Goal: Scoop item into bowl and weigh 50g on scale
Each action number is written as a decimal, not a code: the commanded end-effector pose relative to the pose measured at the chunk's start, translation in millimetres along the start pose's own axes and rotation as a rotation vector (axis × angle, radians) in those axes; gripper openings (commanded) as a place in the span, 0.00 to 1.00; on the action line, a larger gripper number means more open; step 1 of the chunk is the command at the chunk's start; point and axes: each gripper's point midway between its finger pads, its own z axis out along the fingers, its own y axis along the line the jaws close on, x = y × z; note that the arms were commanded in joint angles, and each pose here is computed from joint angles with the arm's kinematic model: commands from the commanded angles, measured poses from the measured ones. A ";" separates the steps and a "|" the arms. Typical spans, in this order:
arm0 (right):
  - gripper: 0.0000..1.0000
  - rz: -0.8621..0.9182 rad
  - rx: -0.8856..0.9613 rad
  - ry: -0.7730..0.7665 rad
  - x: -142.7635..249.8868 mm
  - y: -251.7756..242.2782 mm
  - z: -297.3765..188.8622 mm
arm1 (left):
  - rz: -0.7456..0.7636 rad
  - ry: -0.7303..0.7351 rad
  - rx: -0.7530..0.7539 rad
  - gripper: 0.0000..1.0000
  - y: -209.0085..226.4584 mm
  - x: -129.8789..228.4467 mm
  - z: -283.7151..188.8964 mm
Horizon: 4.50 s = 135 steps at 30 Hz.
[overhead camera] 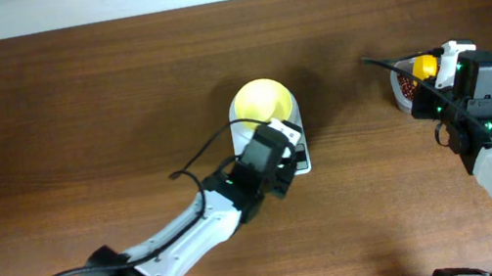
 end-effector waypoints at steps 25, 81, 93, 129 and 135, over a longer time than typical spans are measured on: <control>0.04 0.013 -0.007 -0.023 -10.7 0.7 -2.2 | -0.123 -0.015 -0.115 0.00 15.7 -0.5 20.0; 0.04 0.013 -0.007 -0.023 -10.7 0.8 -2.2 | -0.012 0.079 -0.074 0.00 6.1 29.4 50.3; 0.04 0.012 -0.007 -0.019 -9.8 0.8 -2.2 | -0.036 0.107 -0.086 0.00 13.9 38.3 55.8; 0.04 0.256 -0.054 -0.250 -67.0 4.2 -10.1 | -0.450 -0.628 -0.704 0.03 244.8 -93.6 -228.3; 0.04 0.333 -0.069 -0.247 -66.9 5.2 -10.1 | -0.557 -0.729 -0.913 0.08 323.4 -72.0 -268.6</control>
